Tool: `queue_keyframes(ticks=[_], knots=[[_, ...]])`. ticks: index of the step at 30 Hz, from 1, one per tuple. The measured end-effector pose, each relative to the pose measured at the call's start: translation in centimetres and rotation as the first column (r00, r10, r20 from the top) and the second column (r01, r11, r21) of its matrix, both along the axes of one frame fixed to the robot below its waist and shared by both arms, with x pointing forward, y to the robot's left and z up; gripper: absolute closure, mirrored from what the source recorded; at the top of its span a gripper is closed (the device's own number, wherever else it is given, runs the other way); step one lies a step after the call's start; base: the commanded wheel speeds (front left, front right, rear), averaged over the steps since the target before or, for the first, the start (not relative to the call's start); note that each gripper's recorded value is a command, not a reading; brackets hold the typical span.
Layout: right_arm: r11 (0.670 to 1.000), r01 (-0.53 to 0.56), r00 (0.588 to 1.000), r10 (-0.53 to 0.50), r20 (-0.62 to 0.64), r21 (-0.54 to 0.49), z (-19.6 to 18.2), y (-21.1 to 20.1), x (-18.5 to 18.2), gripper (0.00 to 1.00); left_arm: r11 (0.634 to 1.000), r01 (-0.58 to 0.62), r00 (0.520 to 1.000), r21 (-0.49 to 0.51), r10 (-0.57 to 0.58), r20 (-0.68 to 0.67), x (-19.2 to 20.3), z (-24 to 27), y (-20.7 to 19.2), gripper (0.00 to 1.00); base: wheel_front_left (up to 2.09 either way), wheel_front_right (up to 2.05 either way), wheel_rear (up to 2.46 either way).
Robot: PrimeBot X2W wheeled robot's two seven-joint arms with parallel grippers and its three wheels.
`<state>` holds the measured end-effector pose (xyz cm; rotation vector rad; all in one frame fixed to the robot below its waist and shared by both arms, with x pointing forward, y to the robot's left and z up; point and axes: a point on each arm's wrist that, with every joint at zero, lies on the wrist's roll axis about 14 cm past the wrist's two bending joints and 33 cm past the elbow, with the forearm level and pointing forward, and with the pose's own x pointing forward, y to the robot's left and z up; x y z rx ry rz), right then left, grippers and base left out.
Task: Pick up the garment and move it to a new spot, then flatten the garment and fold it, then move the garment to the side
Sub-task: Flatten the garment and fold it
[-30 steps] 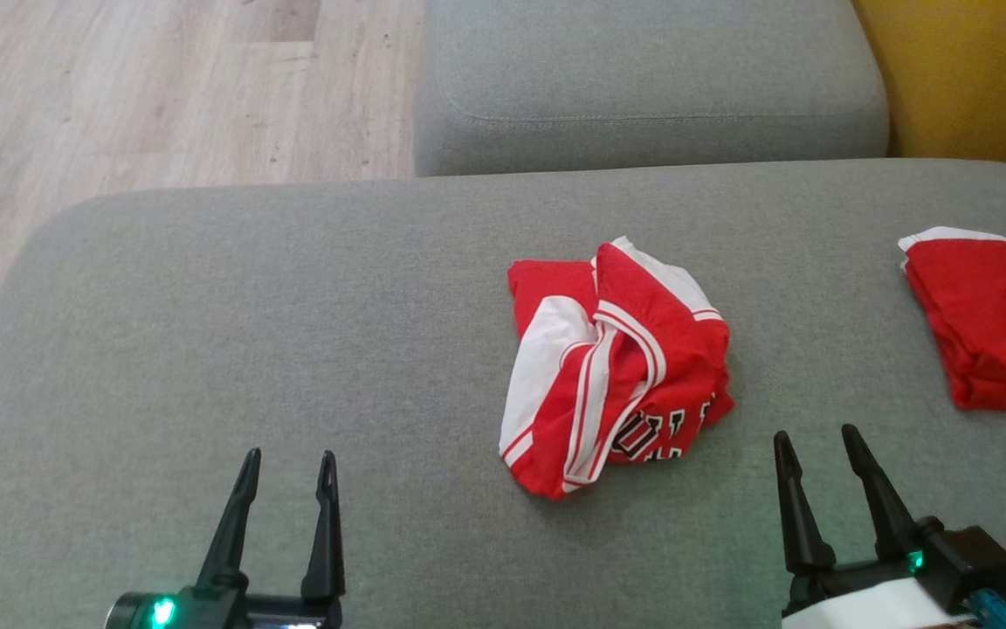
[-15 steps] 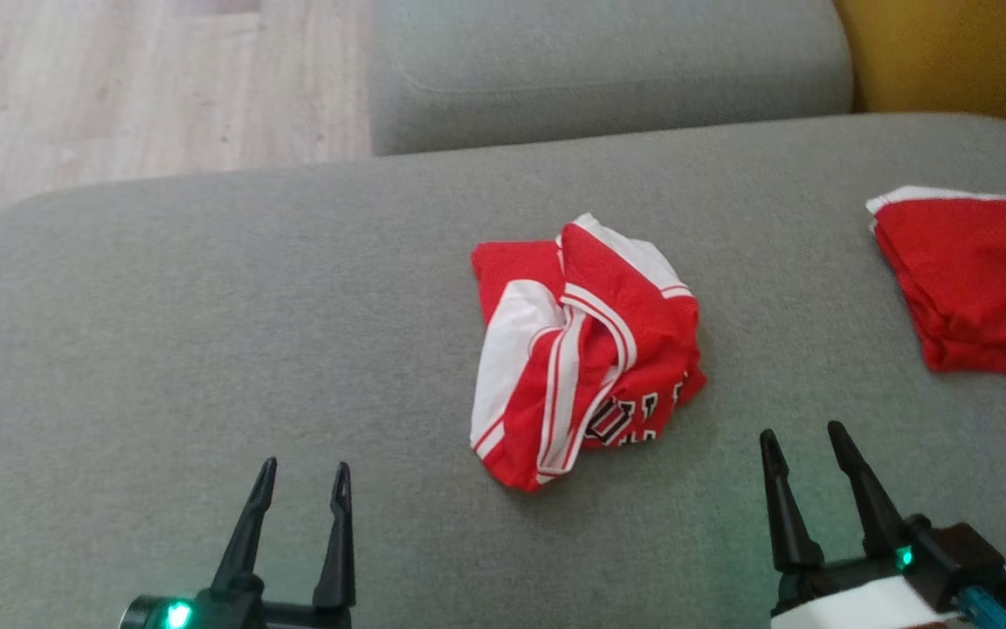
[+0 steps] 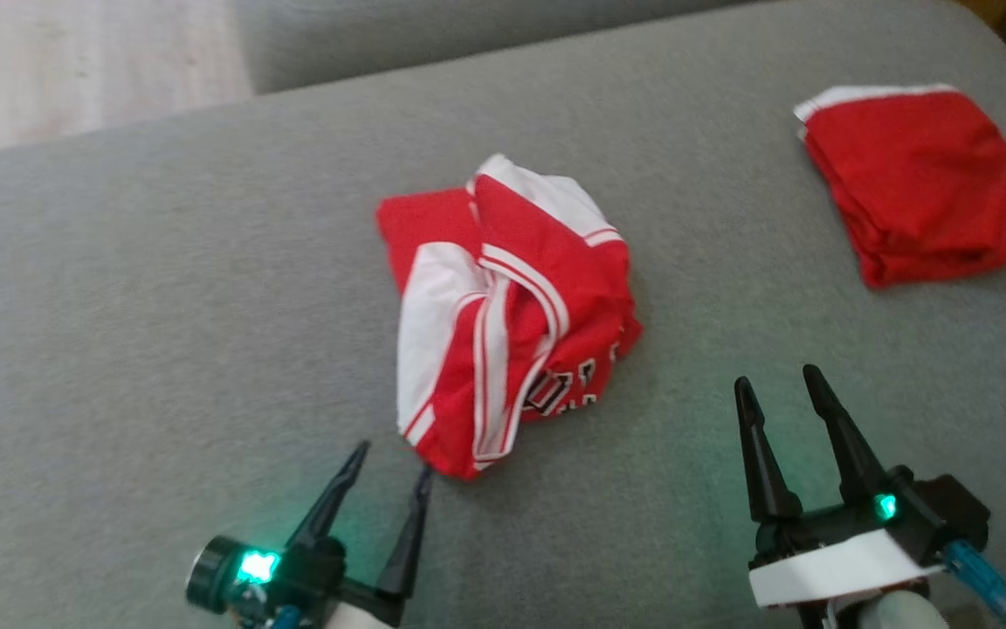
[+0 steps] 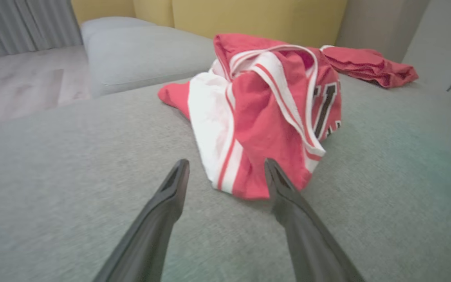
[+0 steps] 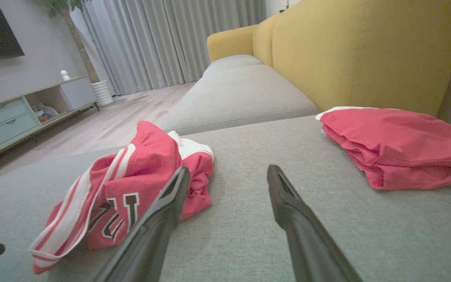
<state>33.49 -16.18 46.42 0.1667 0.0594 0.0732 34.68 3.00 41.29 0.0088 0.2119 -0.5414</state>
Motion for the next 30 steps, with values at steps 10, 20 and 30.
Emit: queue_keyframes(ticks=[10,20,30], knots=[[0.997,0.081,0.996,-0.081,-0.034,-0.019,-0.8,-2.5,0.4,0.0,0.968,0.246,0.969,0.042,-0.244,-0.042,0.6,-2.9,-4.9,0.0,0.0,0.0,0.0],[0.987,0.158,0.986,-0.159,-0.057,-0.029,-1.2,-4.6,-0.7,0.0,0.935,0.353,0.934,0.037,-0.35,-0.071,1.2,-4.6,-8.0,1.0,0.0,0.0,0.0],[0.989,0.15,0.989,-0.15,-0.016,-0.003,0.1,-4.1,-0.9,0.0,0.827,0.525,0.835,-0.202,-0.454,0.311,5.3,11.3,-17.2,1.0,0.0,0.0,0.0]])
